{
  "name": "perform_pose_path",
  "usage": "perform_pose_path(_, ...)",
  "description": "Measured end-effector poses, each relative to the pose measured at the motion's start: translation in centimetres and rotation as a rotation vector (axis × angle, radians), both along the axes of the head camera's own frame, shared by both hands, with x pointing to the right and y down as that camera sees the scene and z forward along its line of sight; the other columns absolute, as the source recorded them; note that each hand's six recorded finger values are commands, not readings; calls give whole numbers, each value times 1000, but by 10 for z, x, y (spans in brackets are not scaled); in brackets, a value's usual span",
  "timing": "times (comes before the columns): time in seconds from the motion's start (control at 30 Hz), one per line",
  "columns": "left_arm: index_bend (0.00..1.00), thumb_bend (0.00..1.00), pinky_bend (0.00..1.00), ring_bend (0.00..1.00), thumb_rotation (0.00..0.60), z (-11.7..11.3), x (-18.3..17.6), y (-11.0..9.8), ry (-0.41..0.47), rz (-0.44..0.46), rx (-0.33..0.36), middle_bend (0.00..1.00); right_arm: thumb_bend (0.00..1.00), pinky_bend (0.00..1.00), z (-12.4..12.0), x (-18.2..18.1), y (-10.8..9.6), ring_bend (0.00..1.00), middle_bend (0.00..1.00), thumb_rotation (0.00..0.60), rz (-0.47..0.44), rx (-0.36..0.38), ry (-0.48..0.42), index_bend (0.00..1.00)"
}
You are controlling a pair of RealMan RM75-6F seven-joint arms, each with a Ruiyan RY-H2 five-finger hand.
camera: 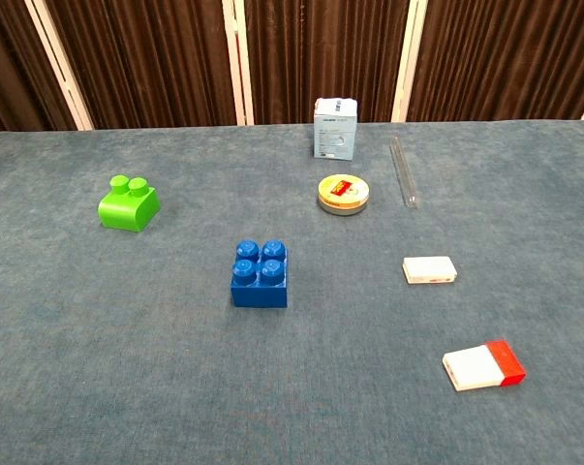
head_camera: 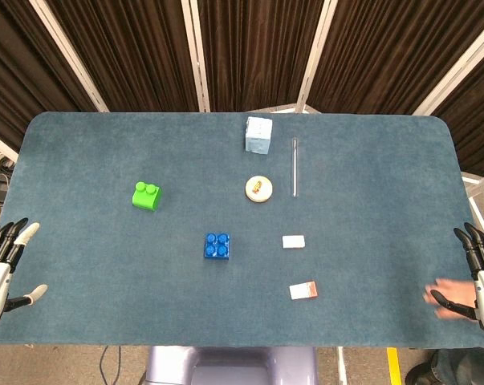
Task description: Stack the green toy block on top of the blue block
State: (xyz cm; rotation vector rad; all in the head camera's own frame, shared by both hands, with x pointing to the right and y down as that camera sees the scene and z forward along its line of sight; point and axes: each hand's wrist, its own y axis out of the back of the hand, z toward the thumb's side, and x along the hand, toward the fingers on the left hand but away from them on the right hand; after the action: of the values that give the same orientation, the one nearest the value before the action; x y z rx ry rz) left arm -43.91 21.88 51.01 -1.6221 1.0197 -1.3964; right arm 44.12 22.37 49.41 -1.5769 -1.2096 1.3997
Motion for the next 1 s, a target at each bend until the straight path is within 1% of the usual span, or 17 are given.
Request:
perform_pose_path(0.3, 0, 0, 0, 0, 600, 4, -1, -3, -4, 7, -8, 0, 0, 0, 1, 0, -1, 0, 0, 600, 1, -6, -9, 28)
perform_pose_path(0.4, 0, 0, 0, 0, 600, 11, 2, -9, -3, 23, -16, 0, 0, 0, 0, 1, -2, 0, 0, 600, 8, -6, -16, 28)
perform_pose_path(0.5, 0, 0, 0, 0, 600, 22, 6, -19, 0, 47, -33, 0, 0, 0, 0, 2, -4, 0, 0, 600, 14, -6, -18, 27)
perform_pose_path(0.6, 0, 0, 0, 0, 600, 38, 15, -39, -2, 91, -50, 0, 0, 0, 3, 4, -6, 0, 0, 600, 21, -13, -8, 28)
perform_pose_path(0.7, 0, 0, 0, 0, 600, 59, 29, -65, -14, 149, -69, 0, 0, 0, 7, 7, -8, 0, 0, 600, 34, -24, 6, 28)
perform_pose_path(0.83, 0, 0, 0, 0, 600, 94, 51, -105, -38, 224, -105, 0, 0, 0, 14, 11, -10, 0, 0, 600, 49, -42, 34, 28)
perform_pose_path(0.93, 0, 0, 0, 0, 600, 118, 64, -129, -61, 258, -125, 0, 0, 0, 20, 14, -11, 0, 0, 600, 58, -57, 53, 28)
perform_pose_path(1.0, 0, 0, 0, 0, 600, 132, 71, -141, -75, 270, -139, 1, 0, 0, 23, 16, -12, 0, 0, 600, 68, -63, 67, 28)
